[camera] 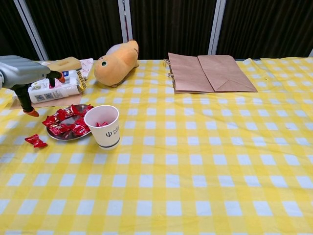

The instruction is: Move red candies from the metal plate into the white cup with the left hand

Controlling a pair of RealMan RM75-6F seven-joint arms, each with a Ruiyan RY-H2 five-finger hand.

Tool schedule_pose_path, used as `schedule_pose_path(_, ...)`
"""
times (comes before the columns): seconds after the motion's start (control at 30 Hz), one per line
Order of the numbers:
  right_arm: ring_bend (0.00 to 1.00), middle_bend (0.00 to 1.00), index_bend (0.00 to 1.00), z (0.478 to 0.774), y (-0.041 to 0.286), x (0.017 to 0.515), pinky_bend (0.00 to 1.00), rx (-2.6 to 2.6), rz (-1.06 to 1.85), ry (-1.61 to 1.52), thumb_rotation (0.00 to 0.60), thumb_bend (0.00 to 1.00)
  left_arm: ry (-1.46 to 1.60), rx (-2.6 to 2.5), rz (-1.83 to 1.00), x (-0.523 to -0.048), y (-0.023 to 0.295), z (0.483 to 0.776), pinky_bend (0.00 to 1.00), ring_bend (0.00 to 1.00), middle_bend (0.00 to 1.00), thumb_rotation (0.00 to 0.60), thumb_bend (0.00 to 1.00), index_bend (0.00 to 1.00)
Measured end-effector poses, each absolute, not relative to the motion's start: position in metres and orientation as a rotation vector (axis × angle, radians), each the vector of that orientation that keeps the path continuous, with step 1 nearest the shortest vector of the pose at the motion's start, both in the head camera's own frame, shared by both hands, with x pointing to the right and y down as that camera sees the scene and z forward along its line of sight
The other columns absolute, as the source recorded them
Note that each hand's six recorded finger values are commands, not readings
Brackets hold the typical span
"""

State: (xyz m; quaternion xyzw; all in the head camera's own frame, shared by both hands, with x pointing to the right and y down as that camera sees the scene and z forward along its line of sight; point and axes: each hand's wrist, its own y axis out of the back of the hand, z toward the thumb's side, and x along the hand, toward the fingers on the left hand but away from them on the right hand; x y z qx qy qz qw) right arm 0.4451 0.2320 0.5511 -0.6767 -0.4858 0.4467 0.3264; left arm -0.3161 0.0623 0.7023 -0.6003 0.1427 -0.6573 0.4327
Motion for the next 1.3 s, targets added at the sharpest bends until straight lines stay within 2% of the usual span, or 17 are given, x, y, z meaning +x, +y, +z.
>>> schedule_pose_path(0.57,0.0,0.0,0.0,0.552,0.231,0.446,0.0,-1.771,1.174,-1.283,0.6,0.42,0.347,-1.505,-1.629,-0.304,0.059,0.725,0.93,0.97,0.2,0.6,0.13,0.16)
schedule_pose_path(1.3,0.0,0.0,0.0,0.549,0.231,0.446,0.0,-1.774,1.158,-1.29,0.6,0.42,0.324,-1.564,-1.539,-0.267,0.078,0.725,0.93,0.97,0.22,0.6,0.13,0.18)
